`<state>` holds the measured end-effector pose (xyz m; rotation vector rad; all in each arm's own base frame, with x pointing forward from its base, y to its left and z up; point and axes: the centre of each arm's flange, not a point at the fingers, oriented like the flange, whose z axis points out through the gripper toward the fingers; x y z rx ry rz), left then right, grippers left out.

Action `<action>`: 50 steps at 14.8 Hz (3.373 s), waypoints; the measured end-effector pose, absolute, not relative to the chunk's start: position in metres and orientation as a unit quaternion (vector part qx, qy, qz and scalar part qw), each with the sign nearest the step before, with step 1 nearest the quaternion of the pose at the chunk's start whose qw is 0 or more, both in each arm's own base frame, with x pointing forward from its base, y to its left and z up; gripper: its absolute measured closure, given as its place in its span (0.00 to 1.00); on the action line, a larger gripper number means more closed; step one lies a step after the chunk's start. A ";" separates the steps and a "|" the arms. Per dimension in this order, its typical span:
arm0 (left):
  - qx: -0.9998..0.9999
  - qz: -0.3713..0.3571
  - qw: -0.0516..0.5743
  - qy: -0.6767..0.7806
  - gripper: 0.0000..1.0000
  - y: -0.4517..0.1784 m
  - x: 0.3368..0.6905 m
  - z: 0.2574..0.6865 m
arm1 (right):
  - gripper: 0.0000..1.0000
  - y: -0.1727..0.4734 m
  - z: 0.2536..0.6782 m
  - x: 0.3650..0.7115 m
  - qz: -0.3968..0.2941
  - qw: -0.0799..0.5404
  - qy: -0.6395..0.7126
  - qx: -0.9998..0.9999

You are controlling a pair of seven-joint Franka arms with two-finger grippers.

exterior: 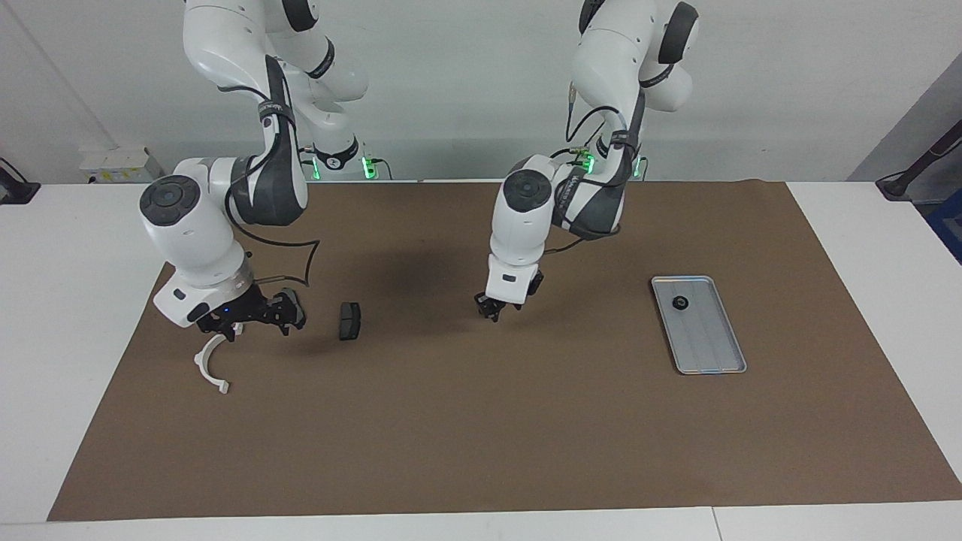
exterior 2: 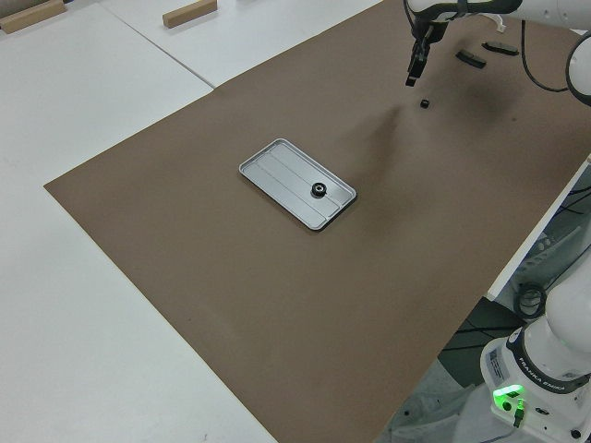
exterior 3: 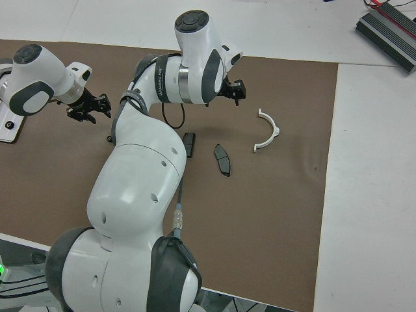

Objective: Pick bearing gear from pile to tray
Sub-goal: 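Reach the left gripper to the center gear and grasp it, then lift the gear with the left gripper while the right gripper returns to rest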

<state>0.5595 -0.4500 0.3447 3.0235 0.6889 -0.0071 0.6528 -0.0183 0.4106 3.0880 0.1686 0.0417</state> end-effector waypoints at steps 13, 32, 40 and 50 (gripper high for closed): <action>0.975 -0.037 -0.027 0.218 0.40 -0.472 0.544 0.306 | 0.01 -0.047 0.417 0.652 0.019 0.024 0.034 0.999; 0.974 -0.017 -0.001 0.224 0.50 -0.453 0.526 0.301 | 0.01 -0.031 0.422 0.653 0.021 0.023 0.047 0.998; 0.975 -0.014 0.001 0.222 0.50 -0.453 0.520 0.294 | 0.00 -0.027 0.538 0.625 0.029 0.029 0.044 0.998; 0.976 -0.011 0.007 0.217 0.76 -0.456 0.512 0.296 | 0.00 -0.007 0.631 0.560 0.034 0.034 0.053 0.997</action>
